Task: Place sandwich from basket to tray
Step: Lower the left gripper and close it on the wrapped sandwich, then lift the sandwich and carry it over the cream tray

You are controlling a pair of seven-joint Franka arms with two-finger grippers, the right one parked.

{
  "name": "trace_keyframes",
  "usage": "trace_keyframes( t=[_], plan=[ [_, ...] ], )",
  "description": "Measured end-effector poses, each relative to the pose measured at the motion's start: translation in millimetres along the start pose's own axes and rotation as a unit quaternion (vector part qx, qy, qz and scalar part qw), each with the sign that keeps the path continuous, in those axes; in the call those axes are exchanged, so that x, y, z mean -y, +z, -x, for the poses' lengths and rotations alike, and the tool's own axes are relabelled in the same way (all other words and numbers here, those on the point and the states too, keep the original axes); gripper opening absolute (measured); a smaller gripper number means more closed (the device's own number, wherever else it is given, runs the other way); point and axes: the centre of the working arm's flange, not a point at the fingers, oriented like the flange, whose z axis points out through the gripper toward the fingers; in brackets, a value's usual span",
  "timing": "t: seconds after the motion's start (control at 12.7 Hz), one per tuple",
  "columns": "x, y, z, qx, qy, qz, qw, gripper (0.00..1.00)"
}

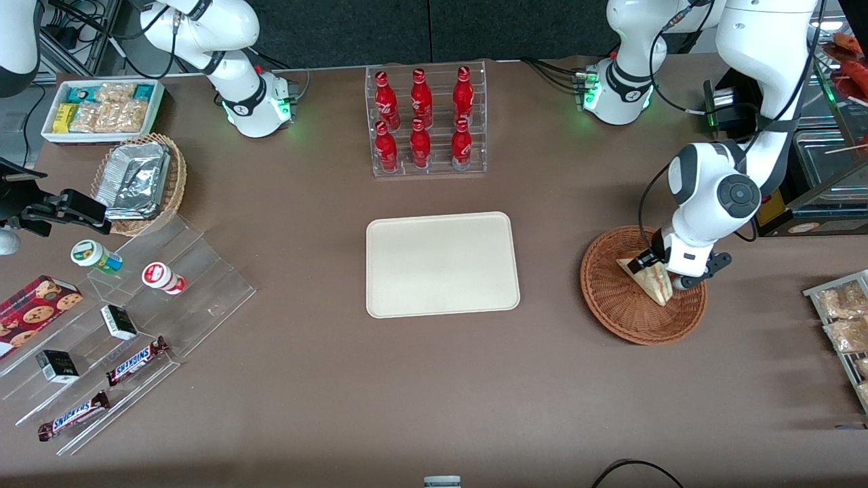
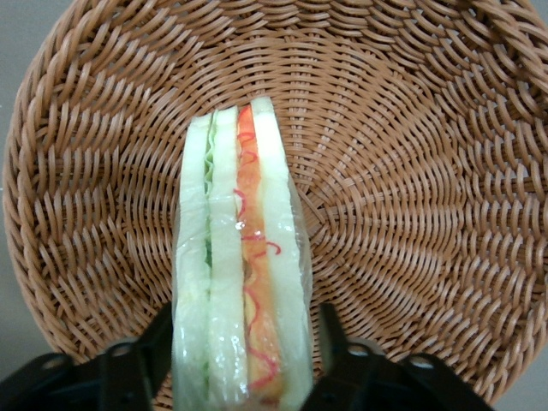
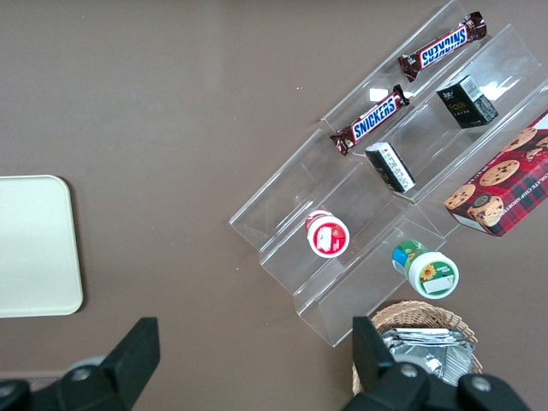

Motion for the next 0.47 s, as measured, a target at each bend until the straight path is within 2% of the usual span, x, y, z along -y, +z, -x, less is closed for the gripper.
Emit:
trace_keyframes(
  t=[0.16,0.24,0.47],
  plan=[
    [1.8,-0.6,-1.3,-0.001,-0.002,0.000,1.0000,0.41],
    [2.0,-0.9,-1.4,-0.001,-0.002,0.000,1.0000,0.36],
    [1.2,-7.8,-2.0,0.001,-0.002,-0.002,1.0000,0.30]
  ],
)
